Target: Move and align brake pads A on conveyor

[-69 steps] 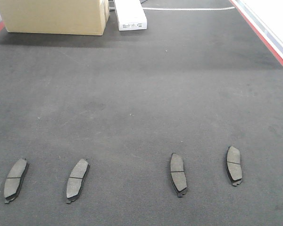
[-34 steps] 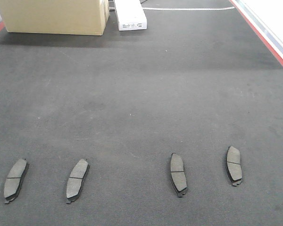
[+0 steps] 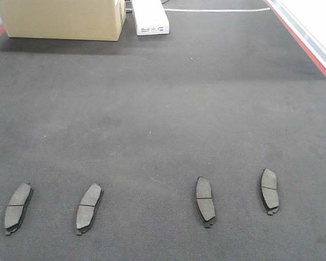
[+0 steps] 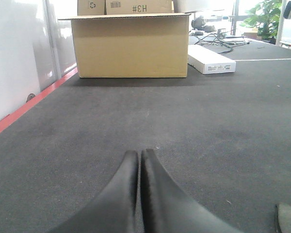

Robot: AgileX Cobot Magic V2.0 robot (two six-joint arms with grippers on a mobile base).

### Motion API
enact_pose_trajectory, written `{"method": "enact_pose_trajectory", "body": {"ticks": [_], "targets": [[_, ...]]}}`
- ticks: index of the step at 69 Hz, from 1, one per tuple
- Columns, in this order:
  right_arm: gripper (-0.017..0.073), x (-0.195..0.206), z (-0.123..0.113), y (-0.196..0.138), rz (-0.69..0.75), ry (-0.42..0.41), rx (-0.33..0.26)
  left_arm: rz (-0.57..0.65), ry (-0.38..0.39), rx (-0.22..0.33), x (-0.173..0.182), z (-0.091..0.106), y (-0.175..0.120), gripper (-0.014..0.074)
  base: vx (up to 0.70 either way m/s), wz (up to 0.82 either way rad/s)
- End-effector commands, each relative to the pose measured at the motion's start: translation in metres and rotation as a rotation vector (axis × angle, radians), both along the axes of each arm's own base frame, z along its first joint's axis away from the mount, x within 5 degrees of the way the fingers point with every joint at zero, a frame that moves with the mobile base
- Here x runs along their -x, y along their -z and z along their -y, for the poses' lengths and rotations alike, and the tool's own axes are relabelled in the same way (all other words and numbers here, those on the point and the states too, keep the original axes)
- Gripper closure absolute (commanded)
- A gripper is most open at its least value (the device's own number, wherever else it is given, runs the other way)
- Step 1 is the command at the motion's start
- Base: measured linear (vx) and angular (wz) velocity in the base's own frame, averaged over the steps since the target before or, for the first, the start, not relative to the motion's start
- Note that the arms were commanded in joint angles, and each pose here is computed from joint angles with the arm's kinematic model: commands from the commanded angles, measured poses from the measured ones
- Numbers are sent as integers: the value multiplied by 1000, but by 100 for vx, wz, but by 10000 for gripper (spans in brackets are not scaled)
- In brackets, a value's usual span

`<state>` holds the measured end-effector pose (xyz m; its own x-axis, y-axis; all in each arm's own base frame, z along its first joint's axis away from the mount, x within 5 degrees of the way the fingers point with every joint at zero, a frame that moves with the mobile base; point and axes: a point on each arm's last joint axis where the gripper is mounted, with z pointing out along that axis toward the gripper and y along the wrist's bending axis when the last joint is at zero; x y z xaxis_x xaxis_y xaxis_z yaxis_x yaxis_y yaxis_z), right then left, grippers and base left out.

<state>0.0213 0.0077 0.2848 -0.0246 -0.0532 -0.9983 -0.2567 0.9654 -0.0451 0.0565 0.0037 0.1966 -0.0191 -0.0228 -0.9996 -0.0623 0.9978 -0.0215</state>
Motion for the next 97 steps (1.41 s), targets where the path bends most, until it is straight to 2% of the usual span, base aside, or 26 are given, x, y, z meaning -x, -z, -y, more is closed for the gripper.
{"method": "enact_pose_trajectory", "body": {"ticks": [1,7,11,18,26,38,41,97], "targets": [[569,3,1,-14,98,11,-17,66,4,2,0,0,0,599,0,0],[569,3,2,-15,111,15,-7,66,4,2,0,0,0,599,0,0],[569,1,4,-14,163,81,41,66,4,2,0,0,0,599,0,0],[569,-8,5,-2,216,182,48,66,6,2,0,0,0,599,0,0],[569,-20,6,25,237,227,50,66,6,2,0,0,0,599,0,0],[569,-34,5,76,188,220,53,66,6,2,0,0,0,599,0,0],[569,-34,5,80,147,219,49,66,6,2,0,0,0,599,0,0],[569,-34,5,80,134,219,41,66,6,2,0,0,0,599,0,0]]}}
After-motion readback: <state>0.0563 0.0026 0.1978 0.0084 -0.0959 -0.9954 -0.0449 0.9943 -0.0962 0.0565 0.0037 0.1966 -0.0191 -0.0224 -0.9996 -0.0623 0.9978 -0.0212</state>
